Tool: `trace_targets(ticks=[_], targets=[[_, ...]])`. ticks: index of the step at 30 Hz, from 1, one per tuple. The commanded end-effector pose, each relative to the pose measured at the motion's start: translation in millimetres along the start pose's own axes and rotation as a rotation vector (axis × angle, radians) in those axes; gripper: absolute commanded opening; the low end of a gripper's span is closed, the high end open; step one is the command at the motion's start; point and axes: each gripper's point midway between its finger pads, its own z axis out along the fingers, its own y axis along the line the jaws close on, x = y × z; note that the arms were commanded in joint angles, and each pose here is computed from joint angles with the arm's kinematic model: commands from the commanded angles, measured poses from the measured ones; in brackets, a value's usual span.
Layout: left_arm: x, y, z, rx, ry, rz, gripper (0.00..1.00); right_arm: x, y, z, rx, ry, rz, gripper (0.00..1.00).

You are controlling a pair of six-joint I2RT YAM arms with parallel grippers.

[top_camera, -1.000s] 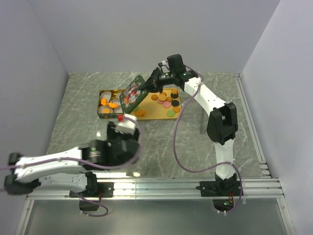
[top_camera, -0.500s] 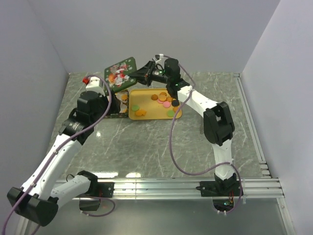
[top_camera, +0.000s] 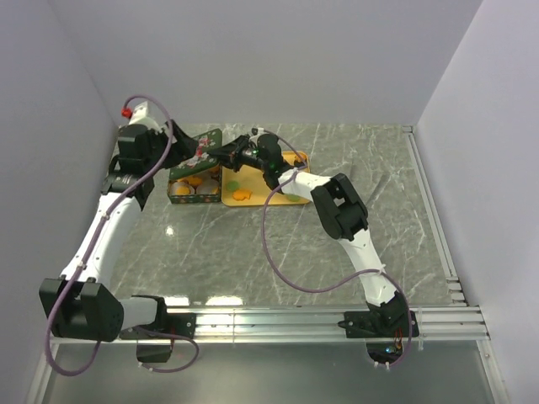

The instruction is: Pack the cookies

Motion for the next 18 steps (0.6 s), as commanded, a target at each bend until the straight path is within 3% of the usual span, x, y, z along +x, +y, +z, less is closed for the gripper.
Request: trace_targets(ticks=[1,3,8,18], targets=[[0,17,5,0.056,-0.017,-0.085,0.78,0,75,-1,-0.228,-0.039,-0.065,0.00],[22,39,16,0.025,0.036,-0.085,0.82,2,71,1,-0.226,-0.037,-0.057,0.00],[30,96,30,-0.020,0.048,-0.105,0.83,6,65,6,-0.223,-0.038,-0.046,0.00],[31,122,61,0.021,0.054,-0.083,0.84,9,32,16,-0.158,-0.058,-0.057,0.00]])
